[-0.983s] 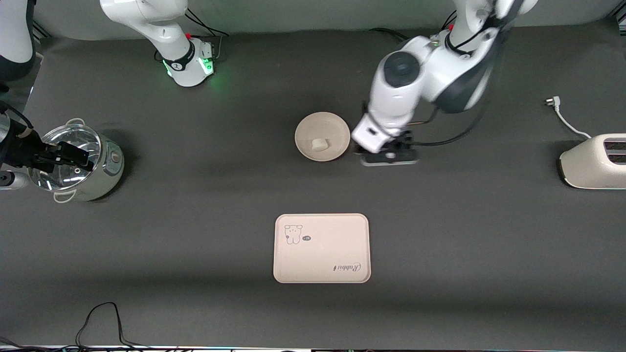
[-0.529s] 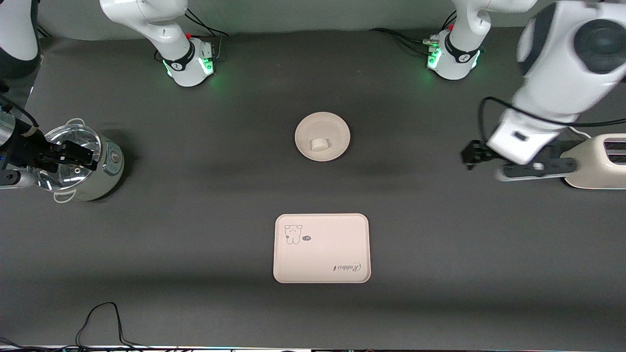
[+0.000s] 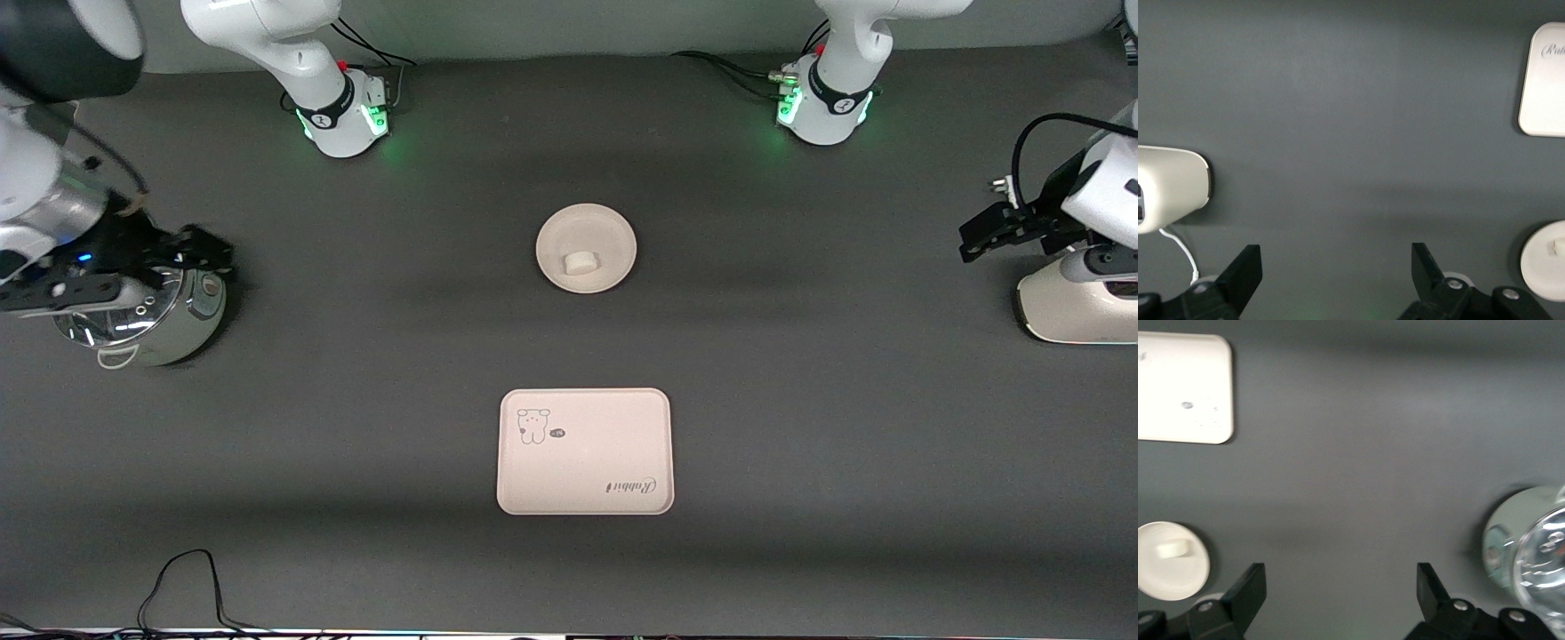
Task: Place bun in plate and plate on tray
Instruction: 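Reach the right gripper toward the rim of the white plate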
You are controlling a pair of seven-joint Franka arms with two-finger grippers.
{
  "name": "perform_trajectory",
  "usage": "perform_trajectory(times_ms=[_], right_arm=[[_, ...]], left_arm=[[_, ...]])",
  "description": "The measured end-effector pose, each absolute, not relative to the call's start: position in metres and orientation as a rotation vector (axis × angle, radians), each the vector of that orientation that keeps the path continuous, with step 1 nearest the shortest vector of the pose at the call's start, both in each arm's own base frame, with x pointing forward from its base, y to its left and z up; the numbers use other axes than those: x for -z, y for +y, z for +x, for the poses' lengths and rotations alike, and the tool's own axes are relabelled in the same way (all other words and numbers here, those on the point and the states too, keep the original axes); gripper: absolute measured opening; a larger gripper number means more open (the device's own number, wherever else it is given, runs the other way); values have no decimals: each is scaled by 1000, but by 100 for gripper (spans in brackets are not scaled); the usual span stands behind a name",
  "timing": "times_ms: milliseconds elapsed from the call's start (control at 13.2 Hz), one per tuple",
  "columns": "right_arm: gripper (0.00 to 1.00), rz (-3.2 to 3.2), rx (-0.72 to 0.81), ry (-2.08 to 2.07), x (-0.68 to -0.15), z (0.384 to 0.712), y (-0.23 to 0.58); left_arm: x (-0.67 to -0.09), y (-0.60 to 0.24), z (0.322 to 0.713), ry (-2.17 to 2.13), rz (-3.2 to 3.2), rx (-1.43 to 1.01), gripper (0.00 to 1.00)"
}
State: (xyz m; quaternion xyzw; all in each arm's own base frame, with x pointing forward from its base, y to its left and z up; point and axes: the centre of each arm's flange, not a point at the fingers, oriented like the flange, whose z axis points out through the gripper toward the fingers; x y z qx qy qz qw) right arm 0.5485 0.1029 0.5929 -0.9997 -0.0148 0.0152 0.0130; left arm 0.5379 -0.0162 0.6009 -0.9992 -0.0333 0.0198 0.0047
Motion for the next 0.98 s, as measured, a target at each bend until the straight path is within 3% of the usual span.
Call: perform_trajectory(times_ms=[529, 983], right_arm=[[100, -3110, -66, 17, -569, 463, 293], [100, -3013, -44, -73, -491, 397, 331]], left_arm=[[-597, -13, 535, -110, -3135, -106, 100], [-598, -13, 541, -109, -3139, -38, 100]])
